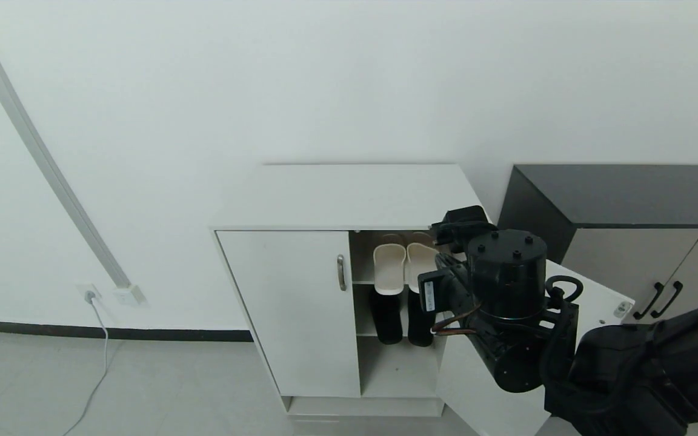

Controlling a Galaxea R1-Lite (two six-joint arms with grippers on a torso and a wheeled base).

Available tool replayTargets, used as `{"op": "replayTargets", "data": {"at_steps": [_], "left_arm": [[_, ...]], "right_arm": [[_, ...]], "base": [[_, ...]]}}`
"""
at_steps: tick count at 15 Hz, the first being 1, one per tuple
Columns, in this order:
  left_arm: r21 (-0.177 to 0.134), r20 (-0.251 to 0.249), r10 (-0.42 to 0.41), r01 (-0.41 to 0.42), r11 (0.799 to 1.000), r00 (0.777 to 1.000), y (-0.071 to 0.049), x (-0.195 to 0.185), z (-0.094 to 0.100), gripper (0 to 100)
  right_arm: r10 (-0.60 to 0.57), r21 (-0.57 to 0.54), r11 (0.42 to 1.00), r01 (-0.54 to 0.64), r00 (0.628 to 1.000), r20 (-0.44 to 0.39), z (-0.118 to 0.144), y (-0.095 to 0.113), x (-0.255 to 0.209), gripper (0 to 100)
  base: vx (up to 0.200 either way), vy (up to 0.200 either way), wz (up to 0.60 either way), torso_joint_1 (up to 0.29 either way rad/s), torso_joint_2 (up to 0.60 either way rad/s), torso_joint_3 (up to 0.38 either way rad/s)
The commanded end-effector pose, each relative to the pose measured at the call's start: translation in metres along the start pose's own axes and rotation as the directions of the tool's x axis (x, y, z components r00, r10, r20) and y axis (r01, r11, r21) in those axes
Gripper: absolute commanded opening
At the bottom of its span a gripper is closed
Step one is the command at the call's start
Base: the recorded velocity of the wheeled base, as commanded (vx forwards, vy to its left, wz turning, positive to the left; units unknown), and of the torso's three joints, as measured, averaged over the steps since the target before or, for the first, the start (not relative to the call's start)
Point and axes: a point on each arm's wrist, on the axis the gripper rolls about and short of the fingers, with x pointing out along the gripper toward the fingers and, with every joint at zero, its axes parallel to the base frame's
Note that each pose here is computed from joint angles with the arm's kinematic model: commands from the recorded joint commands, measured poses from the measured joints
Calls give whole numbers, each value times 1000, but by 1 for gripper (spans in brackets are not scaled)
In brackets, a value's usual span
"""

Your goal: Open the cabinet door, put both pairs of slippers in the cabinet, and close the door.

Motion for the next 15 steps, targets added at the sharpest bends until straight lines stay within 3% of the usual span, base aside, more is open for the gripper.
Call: {"op": "replayTargets", "data": {"at_steps": [1,6,15], "left_arm": [[0,-1,2,-2,1000,1000,0,0,0,0],[0,-1,0,0,1000,1000,0,0,0,0],[0,-1,2,-2,1000,1000,0,0,0,0]], "right_arm": [[2,0,1000,-2,1000,1,0,0,0,0],[2,-6,1000,-2,1000,1,0,0,0,0],[19,-7,1000,-19,1000,6,-2,-1,-2,0]], "base": [[0,0,0,256,-583,-330],[0,0,0,219,-488,-265],[0,0,-67,5,-7,-4]]}}
